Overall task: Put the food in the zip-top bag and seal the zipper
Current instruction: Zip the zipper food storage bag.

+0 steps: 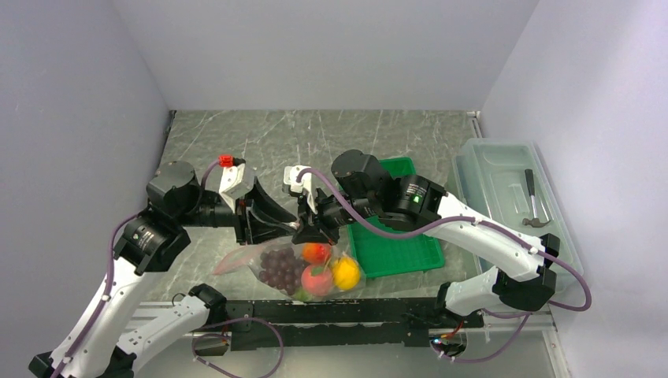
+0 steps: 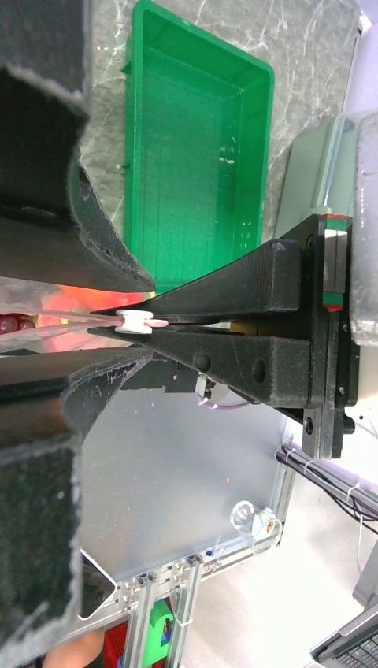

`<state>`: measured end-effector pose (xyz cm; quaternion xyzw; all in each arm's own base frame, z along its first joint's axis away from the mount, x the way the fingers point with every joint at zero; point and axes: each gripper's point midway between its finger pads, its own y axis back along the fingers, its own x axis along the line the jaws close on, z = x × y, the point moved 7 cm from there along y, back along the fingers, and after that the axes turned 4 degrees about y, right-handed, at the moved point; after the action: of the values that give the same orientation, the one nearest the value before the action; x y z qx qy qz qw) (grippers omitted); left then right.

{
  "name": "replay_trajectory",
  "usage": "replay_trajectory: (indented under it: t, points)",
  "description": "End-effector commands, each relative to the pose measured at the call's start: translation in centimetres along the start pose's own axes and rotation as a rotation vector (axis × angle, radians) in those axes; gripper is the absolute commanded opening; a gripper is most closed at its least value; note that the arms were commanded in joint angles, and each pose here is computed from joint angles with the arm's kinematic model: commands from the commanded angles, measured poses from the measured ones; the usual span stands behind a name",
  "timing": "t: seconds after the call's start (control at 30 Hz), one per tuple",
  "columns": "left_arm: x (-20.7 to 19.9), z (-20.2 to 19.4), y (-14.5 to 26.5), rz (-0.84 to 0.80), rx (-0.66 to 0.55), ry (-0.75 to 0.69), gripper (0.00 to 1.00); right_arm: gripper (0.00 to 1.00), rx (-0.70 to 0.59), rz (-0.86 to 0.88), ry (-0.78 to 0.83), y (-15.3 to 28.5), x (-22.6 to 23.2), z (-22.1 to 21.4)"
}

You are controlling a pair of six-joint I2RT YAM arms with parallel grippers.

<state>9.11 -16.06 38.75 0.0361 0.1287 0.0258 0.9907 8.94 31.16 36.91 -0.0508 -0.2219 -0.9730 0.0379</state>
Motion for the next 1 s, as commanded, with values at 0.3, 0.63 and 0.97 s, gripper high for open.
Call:
replay_trajectory:
  t: [0.3,0.63,0.97]
  points:
    - [-0.5,0.5,-0.2,-0.072,-0.008,-0.022,0.19,0.00,-0.155,-0.016,0.052,1.4,0.3,2.9]
    - [-0.7,0.2,0.0,-0.073,0.007,-0.027,0.00,0.00,-0.189,-0.050,0.043,2.2,0.1,3.3]
    - [-0.6,-0.1,0.3,-0.040,0.022,-0.023,0.00,0.00,-0.265,-0.151,0.070,4.6,0.1,4.0]
